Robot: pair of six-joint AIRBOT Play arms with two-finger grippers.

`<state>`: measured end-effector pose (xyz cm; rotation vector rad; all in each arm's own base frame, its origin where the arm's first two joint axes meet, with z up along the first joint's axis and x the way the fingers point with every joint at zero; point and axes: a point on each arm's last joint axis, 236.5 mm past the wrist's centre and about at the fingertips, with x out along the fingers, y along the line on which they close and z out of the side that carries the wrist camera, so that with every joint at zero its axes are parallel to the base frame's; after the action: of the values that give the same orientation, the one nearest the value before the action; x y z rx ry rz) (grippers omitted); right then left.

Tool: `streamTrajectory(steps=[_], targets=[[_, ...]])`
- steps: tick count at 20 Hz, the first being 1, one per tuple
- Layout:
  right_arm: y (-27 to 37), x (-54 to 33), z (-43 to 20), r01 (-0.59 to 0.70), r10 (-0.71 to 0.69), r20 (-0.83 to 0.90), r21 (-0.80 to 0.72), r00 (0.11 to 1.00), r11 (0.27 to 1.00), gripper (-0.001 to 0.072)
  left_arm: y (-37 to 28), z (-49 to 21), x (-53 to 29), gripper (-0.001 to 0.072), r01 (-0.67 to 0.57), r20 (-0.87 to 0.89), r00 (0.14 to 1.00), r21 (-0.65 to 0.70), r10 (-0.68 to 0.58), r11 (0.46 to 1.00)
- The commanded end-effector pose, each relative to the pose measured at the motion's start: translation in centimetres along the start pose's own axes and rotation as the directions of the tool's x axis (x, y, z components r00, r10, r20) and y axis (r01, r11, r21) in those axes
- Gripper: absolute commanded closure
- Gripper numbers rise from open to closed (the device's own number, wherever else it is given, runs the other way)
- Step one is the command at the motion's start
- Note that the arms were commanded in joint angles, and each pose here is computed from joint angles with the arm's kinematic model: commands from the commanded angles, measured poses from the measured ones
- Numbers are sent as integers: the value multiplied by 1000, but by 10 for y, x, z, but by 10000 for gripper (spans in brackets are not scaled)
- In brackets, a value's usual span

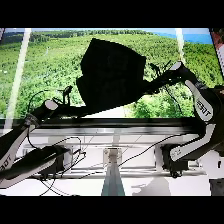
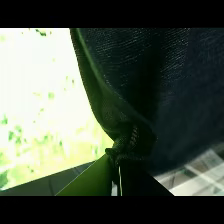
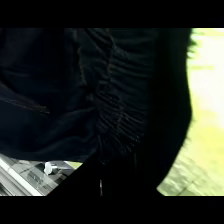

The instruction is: Fold the clothes and pants, and hang the long-sleeved shirts on hangers.

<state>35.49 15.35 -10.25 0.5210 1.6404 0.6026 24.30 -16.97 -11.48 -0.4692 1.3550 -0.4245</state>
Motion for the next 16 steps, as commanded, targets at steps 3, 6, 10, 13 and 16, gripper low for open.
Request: streamTrajectory(steps=[3,6,10,13,16], targets=[[45,-10,-5,-39,39,0,-117,999,992,687,-6,28,-15,690,2,82,997,63,-7,998],[86,-58,6,-9,40,128,-234,991,972,688,-16,82,-66,690,-43,257,966,151,3,988],[176,-142,7,39,137,354,-448,925,893,687,-64,158,-223,690,-217,647,762,289,-23,932],[267,-206,-25,49,306,473,-602,826,797,687,-126,159,-368,690,-332,884,448,306,-137,892],[345,-260,-90,58,488,503,-736,714,675,687,-176,105,-477,690,-427,958,123,288,-261,857]])
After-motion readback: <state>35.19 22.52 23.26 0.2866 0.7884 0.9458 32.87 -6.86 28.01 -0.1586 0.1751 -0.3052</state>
